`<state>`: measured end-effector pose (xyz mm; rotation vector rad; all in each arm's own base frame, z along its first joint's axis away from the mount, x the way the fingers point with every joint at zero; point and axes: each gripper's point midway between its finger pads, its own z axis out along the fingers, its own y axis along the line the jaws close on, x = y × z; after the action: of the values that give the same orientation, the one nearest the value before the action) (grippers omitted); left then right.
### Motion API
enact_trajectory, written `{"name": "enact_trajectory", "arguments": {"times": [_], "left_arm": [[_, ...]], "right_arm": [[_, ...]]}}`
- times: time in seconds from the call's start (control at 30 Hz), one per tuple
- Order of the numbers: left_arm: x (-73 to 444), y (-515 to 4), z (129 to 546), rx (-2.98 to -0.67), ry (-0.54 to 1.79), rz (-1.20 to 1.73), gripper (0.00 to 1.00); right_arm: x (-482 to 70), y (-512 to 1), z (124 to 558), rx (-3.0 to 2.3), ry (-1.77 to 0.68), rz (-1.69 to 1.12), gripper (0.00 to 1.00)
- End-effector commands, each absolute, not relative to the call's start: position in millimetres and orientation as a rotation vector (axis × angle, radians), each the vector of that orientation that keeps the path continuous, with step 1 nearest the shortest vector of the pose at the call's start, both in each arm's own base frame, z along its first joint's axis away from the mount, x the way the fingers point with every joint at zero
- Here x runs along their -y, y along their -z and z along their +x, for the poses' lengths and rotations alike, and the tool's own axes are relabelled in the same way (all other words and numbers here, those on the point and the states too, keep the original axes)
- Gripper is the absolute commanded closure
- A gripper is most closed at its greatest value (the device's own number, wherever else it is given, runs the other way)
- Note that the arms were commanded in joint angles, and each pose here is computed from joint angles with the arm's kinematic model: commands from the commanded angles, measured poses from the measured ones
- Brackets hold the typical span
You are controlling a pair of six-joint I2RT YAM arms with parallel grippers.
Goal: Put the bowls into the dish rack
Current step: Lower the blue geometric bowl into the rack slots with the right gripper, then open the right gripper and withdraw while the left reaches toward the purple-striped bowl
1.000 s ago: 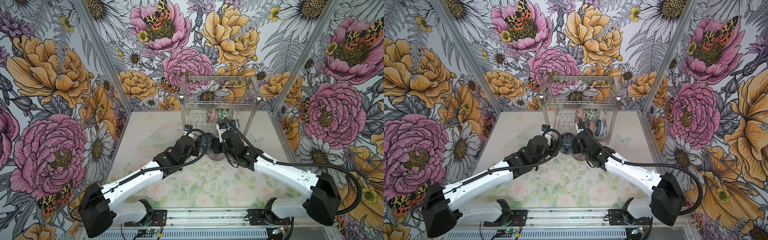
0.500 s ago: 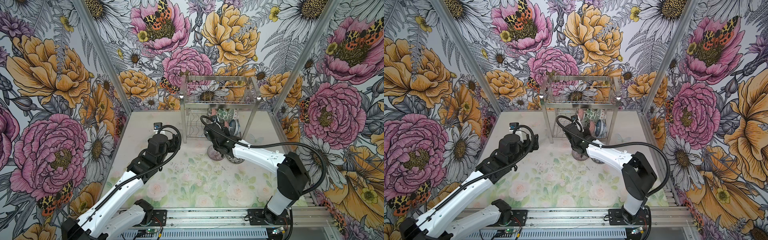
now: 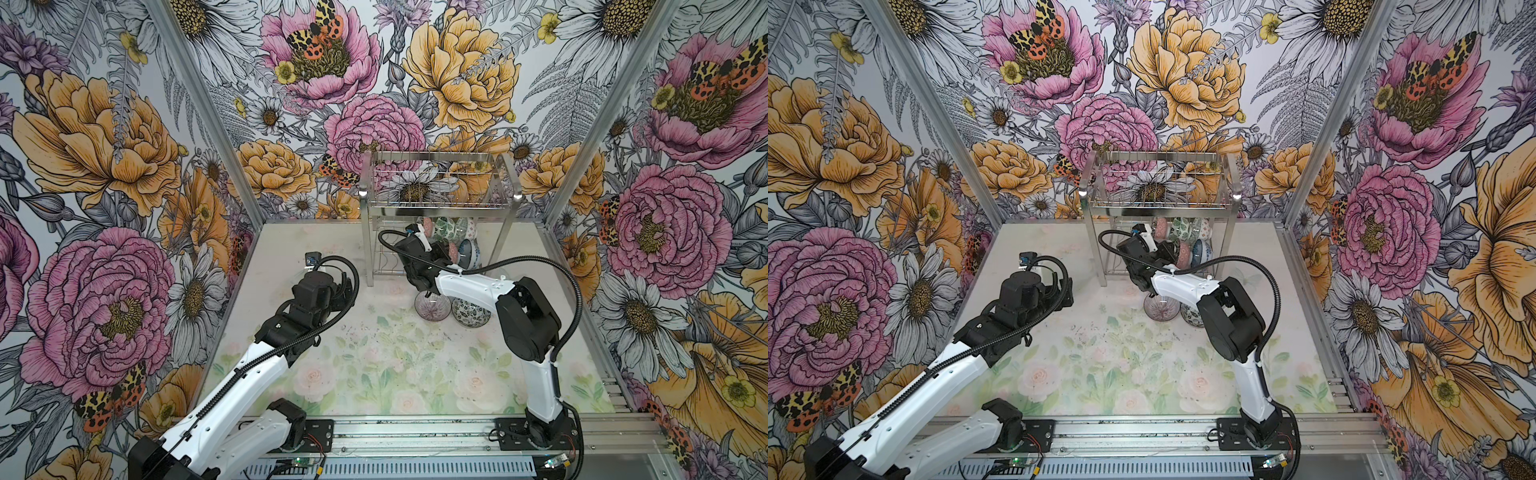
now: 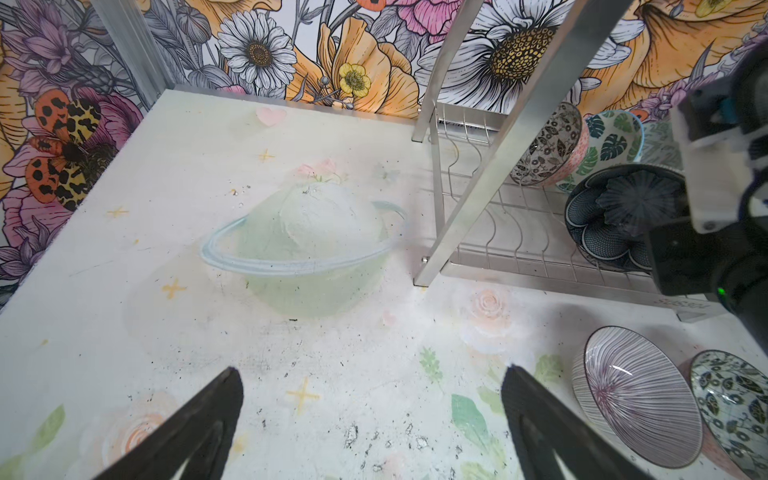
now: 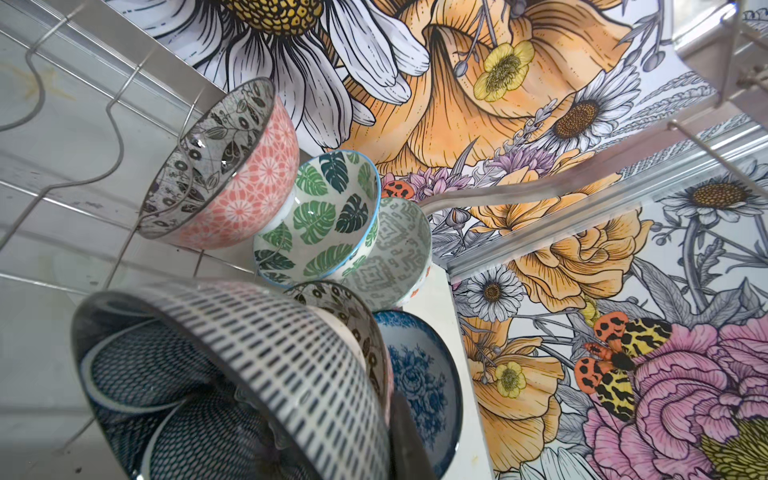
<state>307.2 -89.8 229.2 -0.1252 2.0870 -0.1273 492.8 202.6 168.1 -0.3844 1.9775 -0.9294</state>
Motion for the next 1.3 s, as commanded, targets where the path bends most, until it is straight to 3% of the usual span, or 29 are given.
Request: {"name": "enact_trajectory", "arguments": {"times": [0.0,0.73,1.07,1.27], "left_arm": [[93.5,-223.5,309.9,-2.097,0.148,-0.102,0.01],[95.8,-225.4,312.7,-2.091,0.168,-0.075,0.01],[94.1,-227.8,308.4,-2.079,0.182,-0.084,0.01],[93.1,-228.5,306.2,-2.076,0.19,-0.091,0.01]], "right_arm": [[-204.1,-197.7,511.2,-1.893,0.962,-0.292,1.0],[-215.2,-159.9,536.6,-1.903,1.039,-0.375,1.0],[-225.7,-145.6,536.8,-1.935,0.967,-0.413,1.0],[-230.7,-143.7,537.7,-1.946,0.926,-0.421,0.92]]}}
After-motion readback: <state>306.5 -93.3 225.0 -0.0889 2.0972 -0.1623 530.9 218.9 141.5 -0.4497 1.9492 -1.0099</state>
